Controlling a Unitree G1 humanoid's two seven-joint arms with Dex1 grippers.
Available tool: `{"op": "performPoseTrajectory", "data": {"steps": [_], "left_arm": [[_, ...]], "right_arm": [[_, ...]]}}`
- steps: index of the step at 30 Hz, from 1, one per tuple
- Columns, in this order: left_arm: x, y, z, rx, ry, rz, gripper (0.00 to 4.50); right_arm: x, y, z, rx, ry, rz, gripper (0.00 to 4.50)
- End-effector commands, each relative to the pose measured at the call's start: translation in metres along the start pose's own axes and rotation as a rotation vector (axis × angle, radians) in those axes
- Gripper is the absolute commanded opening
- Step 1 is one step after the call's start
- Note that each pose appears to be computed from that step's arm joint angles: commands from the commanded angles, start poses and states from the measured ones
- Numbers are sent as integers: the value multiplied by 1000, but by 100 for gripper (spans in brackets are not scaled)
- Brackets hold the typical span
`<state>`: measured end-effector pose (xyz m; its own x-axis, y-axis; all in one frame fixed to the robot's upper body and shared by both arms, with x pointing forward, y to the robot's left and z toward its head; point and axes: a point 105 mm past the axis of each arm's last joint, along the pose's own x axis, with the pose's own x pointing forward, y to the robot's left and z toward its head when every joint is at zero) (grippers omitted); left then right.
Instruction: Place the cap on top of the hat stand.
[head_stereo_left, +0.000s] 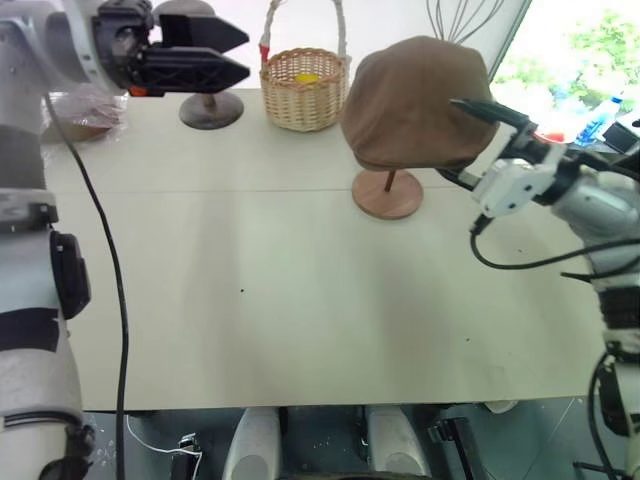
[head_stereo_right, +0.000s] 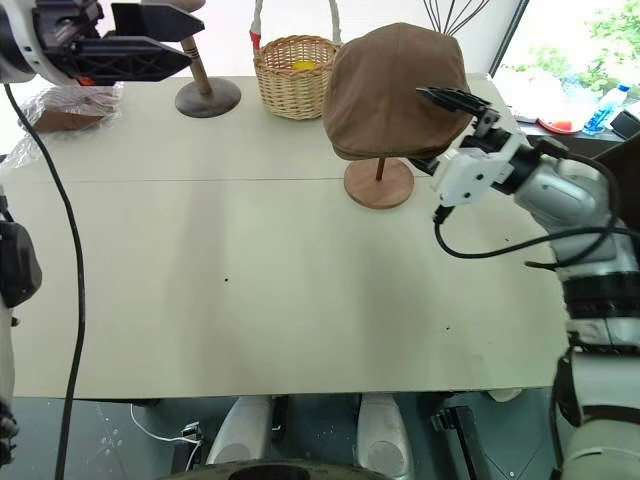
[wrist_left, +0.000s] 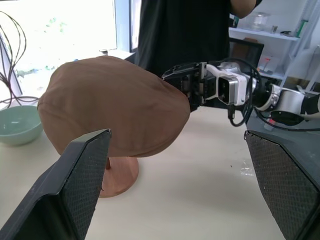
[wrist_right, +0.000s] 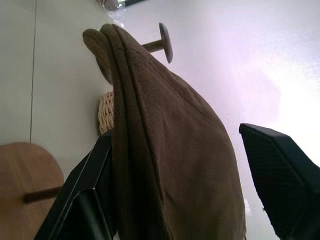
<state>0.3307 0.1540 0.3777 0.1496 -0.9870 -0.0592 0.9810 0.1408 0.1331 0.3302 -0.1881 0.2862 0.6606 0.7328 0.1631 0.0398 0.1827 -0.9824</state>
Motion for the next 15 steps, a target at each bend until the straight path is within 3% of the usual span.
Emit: {"op": "performPoseTrajectory", "data": {"steps": [1,7,15], "left_arm": [[0,-2,8,45,-16,-13,450],[0,1,3,37,-23,-20,450],[1,5,1,39,-32,-17,450]], "right_arm": [[-22,-35,9,-38,38,-101,349],[-55,-55,15,16,153,-103,349],[-80,-58,16,382,260,47,349]]}}
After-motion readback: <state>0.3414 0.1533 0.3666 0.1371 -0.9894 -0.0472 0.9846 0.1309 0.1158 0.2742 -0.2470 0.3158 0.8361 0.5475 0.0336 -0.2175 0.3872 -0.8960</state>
